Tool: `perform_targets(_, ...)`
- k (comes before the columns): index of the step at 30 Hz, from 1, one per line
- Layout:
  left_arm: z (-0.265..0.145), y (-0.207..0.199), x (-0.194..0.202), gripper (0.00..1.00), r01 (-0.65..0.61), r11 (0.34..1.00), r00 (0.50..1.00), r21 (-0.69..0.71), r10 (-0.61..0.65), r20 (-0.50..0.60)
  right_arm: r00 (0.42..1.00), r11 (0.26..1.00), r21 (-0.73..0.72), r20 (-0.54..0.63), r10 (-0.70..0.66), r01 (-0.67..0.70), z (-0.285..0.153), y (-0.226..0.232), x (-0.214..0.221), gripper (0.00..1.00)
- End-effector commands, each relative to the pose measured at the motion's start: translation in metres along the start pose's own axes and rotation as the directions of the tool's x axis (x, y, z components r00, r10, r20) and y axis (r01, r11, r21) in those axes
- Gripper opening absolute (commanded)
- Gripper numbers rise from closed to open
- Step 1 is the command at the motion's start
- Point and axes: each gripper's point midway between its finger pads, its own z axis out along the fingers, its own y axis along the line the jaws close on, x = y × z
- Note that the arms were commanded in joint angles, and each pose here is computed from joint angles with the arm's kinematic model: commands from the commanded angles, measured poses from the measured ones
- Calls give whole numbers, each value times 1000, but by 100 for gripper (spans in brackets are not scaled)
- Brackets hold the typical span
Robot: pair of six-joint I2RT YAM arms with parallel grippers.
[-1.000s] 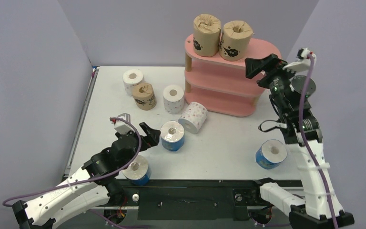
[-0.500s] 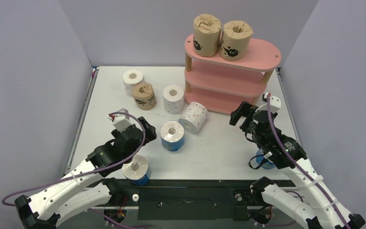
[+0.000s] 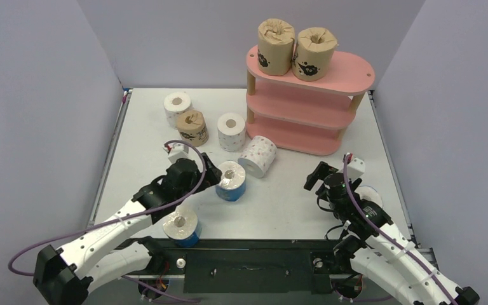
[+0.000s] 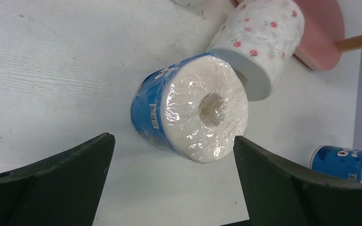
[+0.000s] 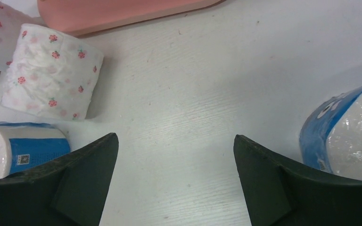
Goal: Place and organize the paper towels onto the shelf
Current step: Move the paper towel to the shelf, then pick up the paper towel from the center of the board.
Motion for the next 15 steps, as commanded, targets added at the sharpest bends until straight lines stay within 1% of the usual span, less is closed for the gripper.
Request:
perform_targets(1,17,-32,7,96,-47,997,995,69,53,-80,997,985,-160,31,75,-69,-3,27,-4,87)
perform_targets(4,28,-31,16,94,-79,996,989,41,83,-125,997,980,-189,20,71,-66,-4,29,2,87)
perform_targets(7,39,-31,10,92,-115,993,987,-4,114,-116,997,977,-204,-1,71,-70,-2,29,10,87)
perform_targets(9,43,-31,5,89,-136,990,985,-25,132,-112,997,975,-210,-7,76,-76,-2,29,13,86)
perform_targets(15,52,-31,3,82,-174,983,978,-53,166,-123,998,972,-227,-22,63,-66,-3,32,16,86)
